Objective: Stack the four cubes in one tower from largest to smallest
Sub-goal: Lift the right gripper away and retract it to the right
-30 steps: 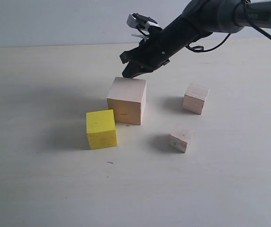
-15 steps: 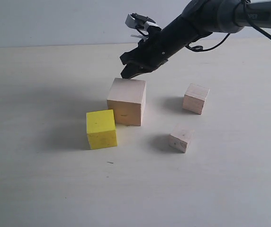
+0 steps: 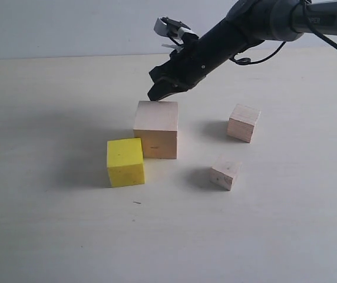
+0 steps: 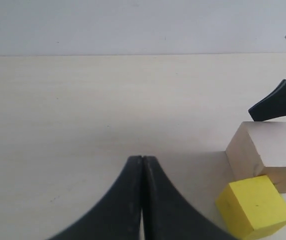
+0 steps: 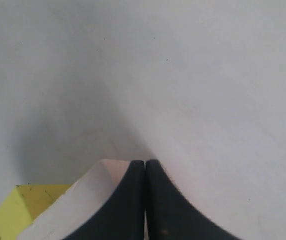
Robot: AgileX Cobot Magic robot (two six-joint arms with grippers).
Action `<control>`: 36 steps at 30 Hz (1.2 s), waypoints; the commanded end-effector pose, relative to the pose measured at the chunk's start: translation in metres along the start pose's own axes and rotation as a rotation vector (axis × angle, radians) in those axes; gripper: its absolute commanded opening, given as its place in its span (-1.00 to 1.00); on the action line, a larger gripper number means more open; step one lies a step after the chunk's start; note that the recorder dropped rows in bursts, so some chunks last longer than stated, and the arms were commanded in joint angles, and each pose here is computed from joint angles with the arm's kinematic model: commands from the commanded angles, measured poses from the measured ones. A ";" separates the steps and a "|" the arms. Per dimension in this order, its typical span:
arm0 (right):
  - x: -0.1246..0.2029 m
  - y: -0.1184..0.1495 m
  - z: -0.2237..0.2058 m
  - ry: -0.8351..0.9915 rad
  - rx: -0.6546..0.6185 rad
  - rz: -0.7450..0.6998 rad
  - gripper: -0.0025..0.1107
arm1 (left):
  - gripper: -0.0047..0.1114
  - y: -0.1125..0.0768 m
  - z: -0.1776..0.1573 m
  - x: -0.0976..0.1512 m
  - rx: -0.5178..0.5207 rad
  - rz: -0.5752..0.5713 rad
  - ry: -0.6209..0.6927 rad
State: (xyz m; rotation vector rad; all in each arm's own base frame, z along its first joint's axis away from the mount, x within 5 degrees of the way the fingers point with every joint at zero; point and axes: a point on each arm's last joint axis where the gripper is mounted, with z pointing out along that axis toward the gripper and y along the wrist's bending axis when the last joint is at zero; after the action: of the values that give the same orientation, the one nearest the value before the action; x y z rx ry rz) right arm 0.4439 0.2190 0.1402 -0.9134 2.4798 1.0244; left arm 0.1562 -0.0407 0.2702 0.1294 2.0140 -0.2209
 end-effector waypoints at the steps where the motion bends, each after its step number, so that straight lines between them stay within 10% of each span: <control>1: 0.000 0.003 0.000 0.015 -0.027 -0.030 -0.96 | -0.92 -0.001 0.000 -0.002 0.007 0.003 -0.005; 29: -0.008 0.009 -0.005 0.022 0.158 0.015 -0.96 | -0.92 -0.001 0.000 0.000 0.003 0.003 0.008; 36: -0.019 -0.005 -0.108 -0.215 0.360 0.168 -0.96 | -0.92 -0.001 0.000 0.001 -0.001 0.003 0.021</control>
State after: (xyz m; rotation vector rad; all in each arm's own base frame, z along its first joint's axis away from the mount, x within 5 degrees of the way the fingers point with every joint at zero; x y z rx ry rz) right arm 0.4566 0.1741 0.2028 -0.5990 2.5084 0.6698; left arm 0.1555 -0.0402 0.2686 0.1283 2.0331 -0.2147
